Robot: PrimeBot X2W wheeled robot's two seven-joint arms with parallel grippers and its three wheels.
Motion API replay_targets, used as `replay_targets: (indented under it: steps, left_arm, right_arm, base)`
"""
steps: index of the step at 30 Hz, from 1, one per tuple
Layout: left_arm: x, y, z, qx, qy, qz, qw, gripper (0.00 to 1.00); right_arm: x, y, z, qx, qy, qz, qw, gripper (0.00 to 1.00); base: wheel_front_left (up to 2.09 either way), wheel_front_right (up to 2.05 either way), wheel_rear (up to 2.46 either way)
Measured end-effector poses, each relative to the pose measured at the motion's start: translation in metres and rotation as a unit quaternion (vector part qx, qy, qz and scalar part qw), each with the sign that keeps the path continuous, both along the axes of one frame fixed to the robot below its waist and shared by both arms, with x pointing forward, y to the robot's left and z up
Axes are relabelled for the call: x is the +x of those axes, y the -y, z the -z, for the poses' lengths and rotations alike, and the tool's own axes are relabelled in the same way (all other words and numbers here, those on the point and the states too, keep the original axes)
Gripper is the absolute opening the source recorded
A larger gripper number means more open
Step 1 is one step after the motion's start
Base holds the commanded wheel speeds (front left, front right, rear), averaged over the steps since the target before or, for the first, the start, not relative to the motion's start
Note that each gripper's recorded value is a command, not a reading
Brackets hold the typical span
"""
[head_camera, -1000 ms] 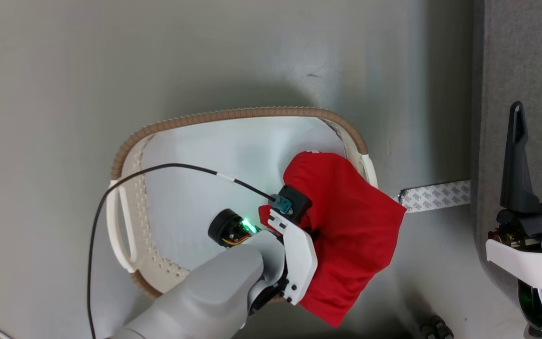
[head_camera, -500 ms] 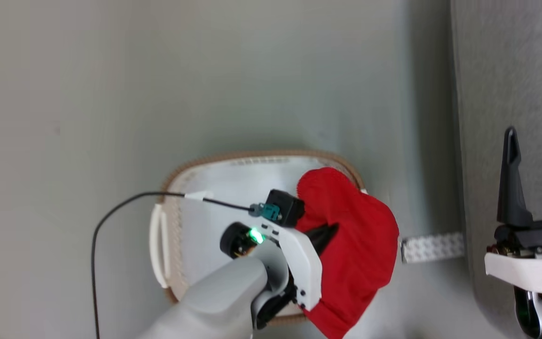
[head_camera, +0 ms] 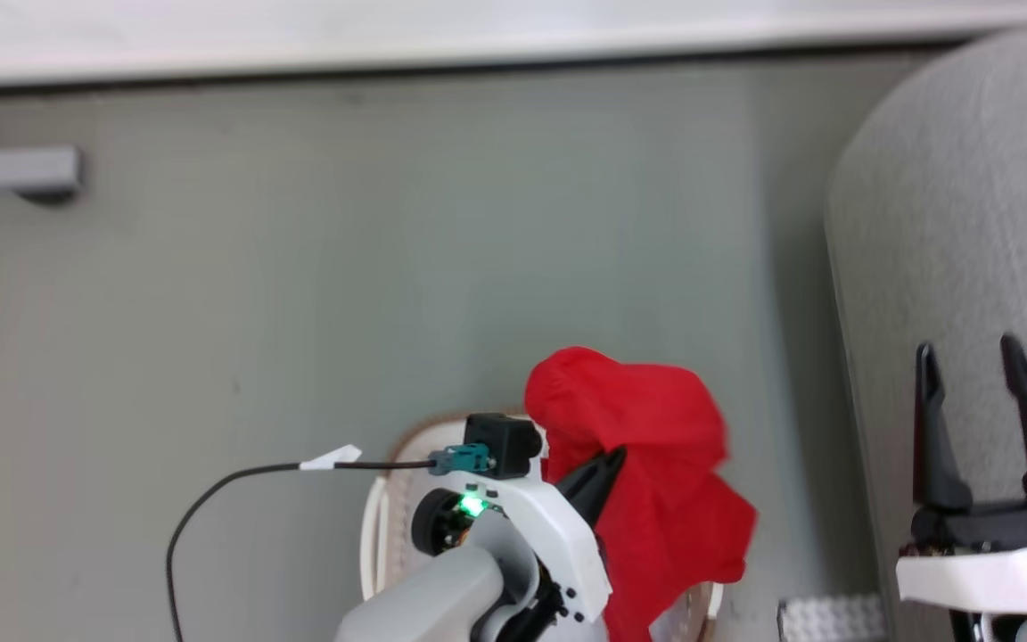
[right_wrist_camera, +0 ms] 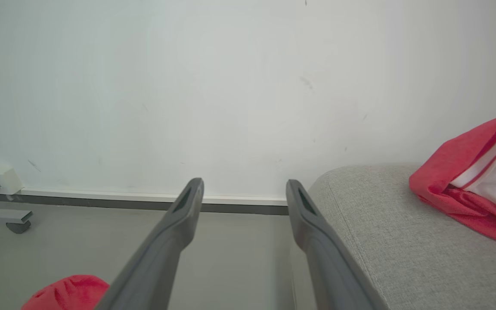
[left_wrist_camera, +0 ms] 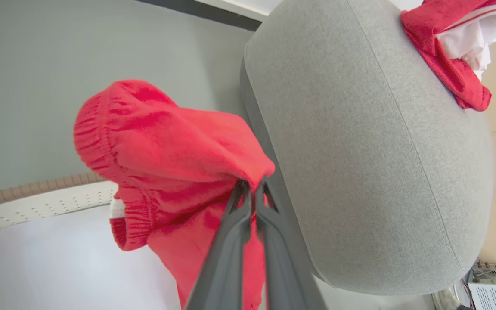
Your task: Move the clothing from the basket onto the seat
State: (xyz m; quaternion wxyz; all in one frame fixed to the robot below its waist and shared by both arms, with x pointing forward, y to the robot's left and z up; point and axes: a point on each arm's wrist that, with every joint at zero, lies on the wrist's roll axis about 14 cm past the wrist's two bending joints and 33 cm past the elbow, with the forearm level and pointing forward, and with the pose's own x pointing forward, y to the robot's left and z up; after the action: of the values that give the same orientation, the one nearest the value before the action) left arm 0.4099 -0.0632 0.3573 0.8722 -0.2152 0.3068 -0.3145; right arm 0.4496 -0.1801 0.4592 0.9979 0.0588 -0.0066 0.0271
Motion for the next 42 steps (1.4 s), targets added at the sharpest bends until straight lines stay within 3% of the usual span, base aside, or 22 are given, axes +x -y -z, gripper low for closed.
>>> replay_targets:
  steps: [6, 11, 21, 28, 36, 42]
  left_arm:
    - [0.009, -0.028, -0.052, 0.008, 0.074, -0.054, 0.996, 0.00]
    - [0.013, -0.057, -0.104, 0.017, 0.149, -0.097, 0.984, 0.00]
    - [0.000, -0.113, -0.212, 0.032, 0.295, -0.164, 0.941, 0.00]
    - [-0.019, -0.125, -0.266, 0.023, 0.355, -0.177, 0.918, 0.00]
    - [-0.029, -0.125, -0.284, 0.020, 0.370, -0.177, 0.912, 0.00]
    - [-0.031, -0.119, -0.286, 0.018, 0.370, -0.167, 0.914, 0.00]
  right_arm:
    - [-0.025, -0.009, -0.020, 0.009, 0.012, -0.011, 1.000, 1.00]
    - [-0.046, -0.020, -0.037, 0.008, 0.028, -0.028, 0.999, 1.00]
    - [-0.094, -0.035, -0.060, 0.008, 0.057, -0.051, 0.997, 1.00]
    - [-0.115, -0.040, -0.067, 0.014, 0.069, -0.058, 0.996, 1.00]
    - [-0.122, -0.059, -0.082, 0.014, 0.093, -0.087, 0.992, 1.00]
    - [-0.125, -0.120, -0.095, 0.002, 0.100, -0.181, 0.978, 1.00]
  base:
    - [0.00, 0.00, 0.00]
    - [0.00, 0.00, 0.00]
    - [0.00, 0.00, 0.00]
    - [0.00, 0.00, 0.00]
    - [0.00, 0.00, 0.00]
    - [0.00, 0.00, 0.00]
